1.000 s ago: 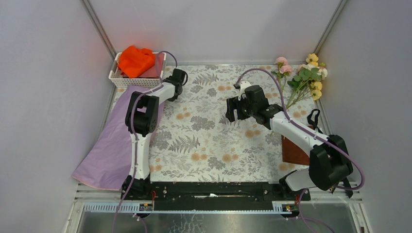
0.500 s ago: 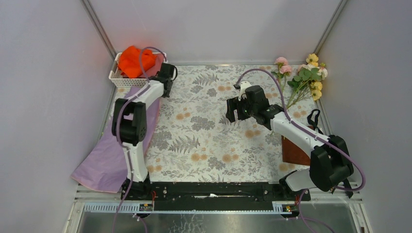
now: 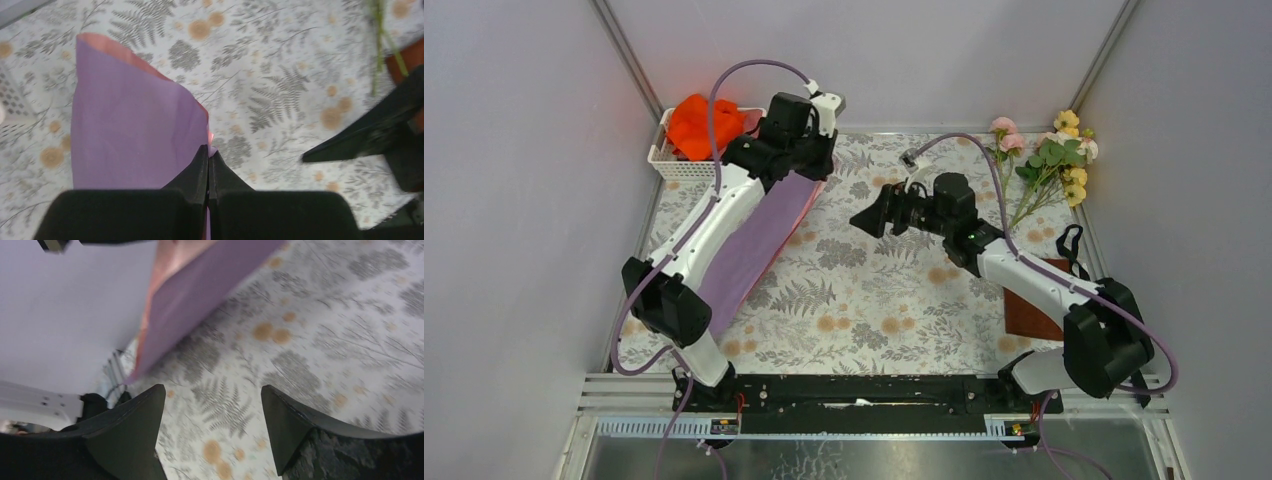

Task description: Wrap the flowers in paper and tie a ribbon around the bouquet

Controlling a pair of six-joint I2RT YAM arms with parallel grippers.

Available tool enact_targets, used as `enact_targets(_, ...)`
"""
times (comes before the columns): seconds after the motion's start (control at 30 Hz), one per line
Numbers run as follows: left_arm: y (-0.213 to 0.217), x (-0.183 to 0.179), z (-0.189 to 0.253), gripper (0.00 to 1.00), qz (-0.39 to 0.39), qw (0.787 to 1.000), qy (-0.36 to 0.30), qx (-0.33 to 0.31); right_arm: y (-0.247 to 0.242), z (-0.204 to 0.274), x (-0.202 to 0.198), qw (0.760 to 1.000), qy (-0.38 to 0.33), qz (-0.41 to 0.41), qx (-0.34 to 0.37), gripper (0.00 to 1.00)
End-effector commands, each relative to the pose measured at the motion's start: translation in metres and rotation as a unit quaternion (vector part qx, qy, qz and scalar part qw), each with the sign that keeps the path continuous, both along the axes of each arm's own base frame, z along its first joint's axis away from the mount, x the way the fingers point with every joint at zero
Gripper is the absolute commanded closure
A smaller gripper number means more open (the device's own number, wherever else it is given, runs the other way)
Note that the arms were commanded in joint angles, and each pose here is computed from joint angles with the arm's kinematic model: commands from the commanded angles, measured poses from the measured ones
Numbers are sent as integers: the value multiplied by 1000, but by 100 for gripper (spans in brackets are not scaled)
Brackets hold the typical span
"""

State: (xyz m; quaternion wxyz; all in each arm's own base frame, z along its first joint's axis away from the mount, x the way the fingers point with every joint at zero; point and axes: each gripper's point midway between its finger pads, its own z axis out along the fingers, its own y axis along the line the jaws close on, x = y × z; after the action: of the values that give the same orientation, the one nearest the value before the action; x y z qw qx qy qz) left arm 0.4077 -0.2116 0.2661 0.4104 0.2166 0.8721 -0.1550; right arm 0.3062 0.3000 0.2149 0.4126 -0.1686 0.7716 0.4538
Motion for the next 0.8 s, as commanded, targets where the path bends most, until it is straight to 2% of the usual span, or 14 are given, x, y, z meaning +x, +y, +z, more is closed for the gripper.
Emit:
enact_targets(0.0,-35,-16,15,100,-15,998,29,-46,51,78,-6,989,-49,37,133,22)
enact_targets(0.23,-57,-11,9,100,-11,999,28,-39,39,69,31,983,-32,-97,153,27)
enact_targets(0.4,-69,-14,5,100,-18,999,29,-40,36,66,45,977,-21,-136,160,29)
enact_targets(0.6,-72,-12,4,100,-16,999,24,-40,22,41,54,970,6,-190,153,41)
enact_targets(0.77,-76,-15,0,100,-23,998,27,-42,22,33,57,969,16,-197,149,44)
